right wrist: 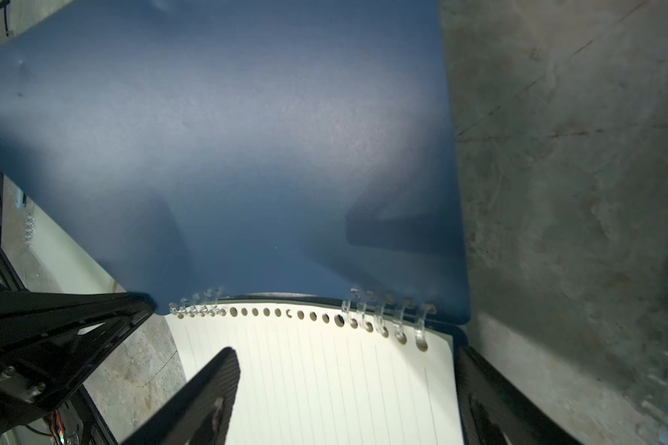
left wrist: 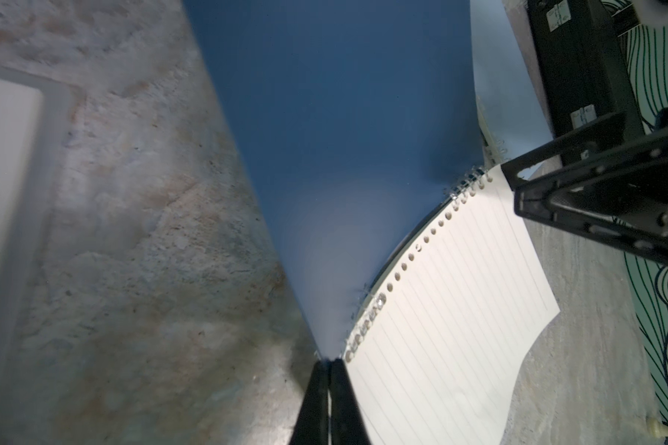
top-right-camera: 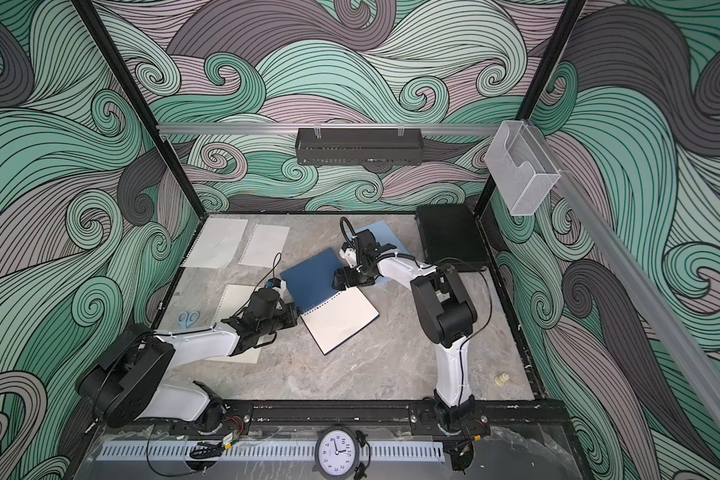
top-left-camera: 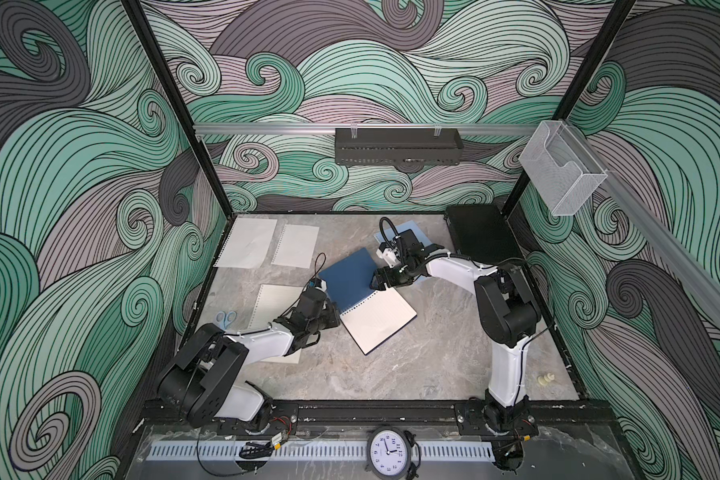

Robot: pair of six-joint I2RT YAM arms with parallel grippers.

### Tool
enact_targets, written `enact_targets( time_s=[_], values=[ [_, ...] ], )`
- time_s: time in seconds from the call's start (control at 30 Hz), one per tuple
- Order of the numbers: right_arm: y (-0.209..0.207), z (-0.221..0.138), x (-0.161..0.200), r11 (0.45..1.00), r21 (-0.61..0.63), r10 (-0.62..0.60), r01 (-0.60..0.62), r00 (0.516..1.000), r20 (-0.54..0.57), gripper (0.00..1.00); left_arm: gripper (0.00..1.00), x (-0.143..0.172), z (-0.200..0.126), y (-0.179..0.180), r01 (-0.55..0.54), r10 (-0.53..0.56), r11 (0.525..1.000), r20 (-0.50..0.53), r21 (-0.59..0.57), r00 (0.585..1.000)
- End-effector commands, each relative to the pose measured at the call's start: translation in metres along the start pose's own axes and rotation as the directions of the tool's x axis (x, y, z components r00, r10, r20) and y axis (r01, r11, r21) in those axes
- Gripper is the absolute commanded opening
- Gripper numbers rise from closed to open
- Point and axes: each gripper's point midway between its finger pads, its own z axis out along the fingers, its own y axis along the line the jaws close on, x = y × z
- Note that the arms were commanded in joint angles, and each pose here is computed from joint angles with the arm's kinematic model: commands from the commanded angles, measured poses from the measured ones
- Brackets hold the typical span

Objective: Tear off pages from different notebooks
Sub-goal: Close the notebook at the center of the board.

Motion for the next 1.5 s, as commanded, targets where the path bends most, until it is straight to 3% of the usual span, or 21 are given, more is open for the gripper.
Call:
enact_targets(
  time_s=[0.0,0.5,0.87,1.17,1.47],
  values=[
    [0.005,-0.006,-0.008,1.000,-0.008,-0.029,0.029,1.000,0.006,0.90,0.00,-0.001,-0.004,-0.003,-0.023,0.023,1.000,0.016,0.000,1.000],
    [-0.001,-0.033,-0.012,0.999,0.044,0.027,-0.030,0.997,0.072,0.98,0.00,0.004,-0.008,-0.014,-0.110,0.110,0.994,0.011,-0.010,0.994],
    [-0.029,-0.070,0.061,0.937,0.152,0.286,-0.314,0.941,0.181,0.99,0.00,0.015,-0.012,-0.023,-0.241,0.242,0.968,0.004,-0.062,0.970],
    [-0.036,-0.053,0.100,0.910,0.109,0.383,-0.401,0.912,0.149,1.00,0.00,0.018,-0.014,-0.039,-0.342,0.343,0.936,0.005,-0.080,0.939],
    [-0.043,-0.039,0.091,0.915,0.110,0.376,-0.389,0.919,0.118,1.00,0.00,0.018,-0.018,-0.058,-0.444,0.446,0.892,0.001,-0.090,0.895]
  ],
)
